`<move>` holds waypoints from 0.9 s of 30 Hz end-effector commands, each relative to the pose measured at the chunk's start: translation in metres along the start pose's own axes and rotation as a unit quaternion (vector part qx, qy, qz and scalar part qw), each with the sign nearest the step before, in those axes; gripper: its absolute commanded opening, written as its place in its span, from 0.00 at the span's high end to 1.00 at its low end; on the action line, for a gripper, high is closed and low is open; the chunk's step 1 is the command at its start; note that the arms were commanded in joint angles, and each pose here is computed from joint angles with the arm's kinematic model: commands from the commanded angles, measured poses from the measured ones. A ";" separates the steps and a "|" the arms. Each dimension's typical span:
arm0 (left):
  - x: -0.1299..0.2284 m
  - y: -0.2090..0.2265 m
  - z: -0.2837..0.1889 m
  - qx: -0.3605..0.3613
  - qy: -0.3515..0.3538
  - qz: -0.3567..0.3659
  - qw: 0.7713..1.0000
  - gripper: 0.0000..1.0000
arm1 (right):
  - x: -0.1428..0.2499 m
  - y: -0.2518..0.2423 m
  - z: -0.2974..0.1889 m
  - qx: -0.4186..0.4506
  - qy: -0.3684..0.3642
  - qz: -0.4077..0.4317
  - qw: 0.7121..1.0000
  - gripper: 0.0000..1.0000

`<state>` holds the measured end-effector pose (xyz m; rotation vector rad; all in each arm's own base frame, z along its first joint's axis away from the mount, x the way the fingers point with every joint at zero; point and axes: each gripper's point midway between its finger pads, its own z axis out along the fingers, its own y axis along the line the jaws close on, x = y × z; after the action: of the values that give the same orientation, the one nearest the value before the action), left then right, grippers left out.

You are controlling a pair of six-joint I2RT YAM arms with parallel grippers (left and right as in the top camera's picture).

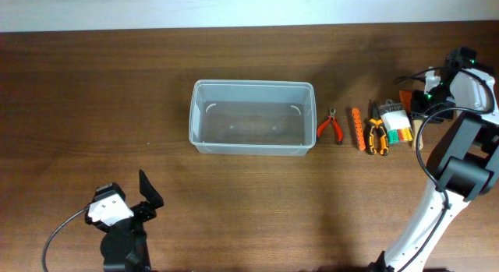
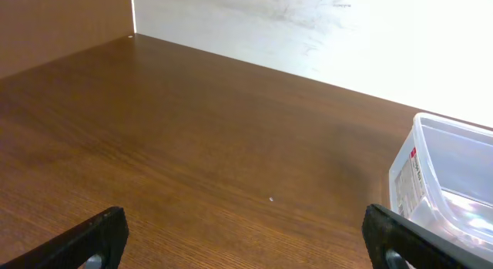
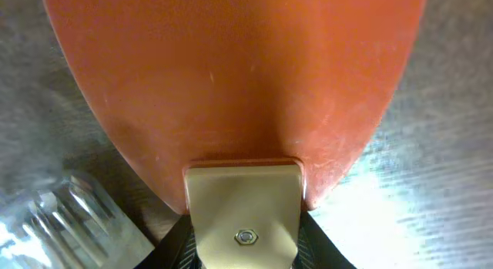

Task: Pack container
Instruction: 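Grasp the orange scraper by its wooden handle with the right gripper, then carry the scraper over the container and release it inside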

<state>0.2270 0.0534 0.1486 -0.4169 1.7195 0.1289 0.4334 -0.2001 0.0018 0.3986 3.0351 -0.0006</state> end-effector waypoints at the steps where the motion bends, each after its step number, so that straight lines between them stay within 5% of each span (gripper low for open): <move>1: 0.000 0.000 0.000 -0.001 -0.003 0.004 1.000 0.01 | -0.009 0.002 -0.009 0.002 -0.007 0.011 1.000 0.79; 7: 0.000 0.000 0.000 -0.001 -0.002 0.004 1.000 0.01 | -0.033 0.013 -0.056 -0.029 -0.057 0.011 0.998 0.82; 14: 0.000 0.000 0.000 -0.001 -0.002 0.004 1.000 0.01 | -0.053 0.065 -0.137 -0.106 -0.113 -0.024 0.988 0.96; 27: 0.000 0.000 0.000 -0.001 -0.002 0.004 1.000 0.01 | -0.013 0.279 -0.225 -0.168 -0.154 -0.260 0.938 0.96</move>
<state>0.2270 0.0534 0.1486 -0.4169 1.7195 0.1289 0.5058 0.0015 0.1916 -0.1563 2.7740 0.3303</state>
